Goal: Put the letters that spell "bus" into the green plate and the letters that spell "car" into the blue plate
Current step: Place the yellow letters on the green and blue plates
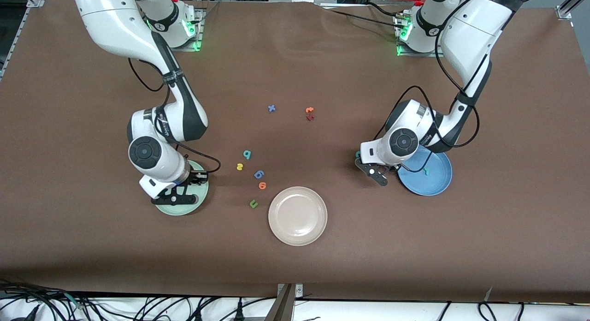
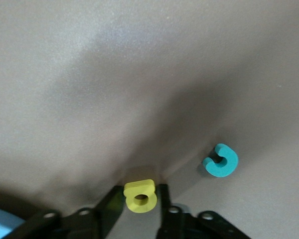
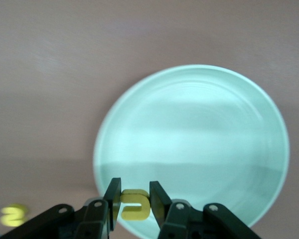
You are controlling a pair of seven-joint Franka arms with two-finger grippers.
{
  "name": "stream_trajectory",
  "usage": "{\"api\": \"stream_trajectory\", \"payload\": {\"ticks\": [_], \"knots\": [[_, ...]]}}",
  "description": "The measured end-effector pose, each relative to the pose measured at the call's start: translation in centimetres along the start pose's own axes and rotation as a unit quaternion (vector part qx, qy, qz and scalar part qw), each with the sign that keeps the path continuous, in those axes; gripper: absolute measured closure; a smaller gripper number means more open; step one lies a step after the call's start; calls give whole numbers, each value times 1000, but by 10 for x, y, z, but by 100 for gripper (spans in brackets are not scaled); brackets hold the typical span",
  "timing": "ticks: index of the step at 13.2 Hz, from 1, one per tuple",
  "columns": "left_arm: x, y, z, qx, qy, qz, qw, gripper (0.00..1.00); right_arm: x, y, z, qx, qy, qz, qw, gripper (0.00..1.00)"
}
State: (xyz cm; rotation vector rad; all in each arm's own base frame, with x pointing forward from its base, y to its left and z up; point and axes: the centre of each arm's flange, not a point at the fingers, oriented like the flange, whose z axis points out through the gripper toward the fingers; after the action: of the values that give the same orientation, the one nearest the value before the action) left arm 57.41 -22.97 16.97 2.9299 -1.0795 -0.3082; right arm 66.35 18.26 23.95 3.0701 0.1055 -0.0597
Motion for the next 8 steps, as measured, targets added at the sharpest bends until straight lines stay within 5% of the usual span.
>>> {"api": "stream_trajectory", "payload": {"ticks": [6, 8], "knots": [[-4, -11, -25, 8, 3, -12, 1000, 72, 2, 41, 35, -16, -13, -21, 1000, 70], [-10, -27, -59, 13, -13, -25, 1000, 72, 2, 43, 40, -16, -15, -22, 1000, 52]]}}
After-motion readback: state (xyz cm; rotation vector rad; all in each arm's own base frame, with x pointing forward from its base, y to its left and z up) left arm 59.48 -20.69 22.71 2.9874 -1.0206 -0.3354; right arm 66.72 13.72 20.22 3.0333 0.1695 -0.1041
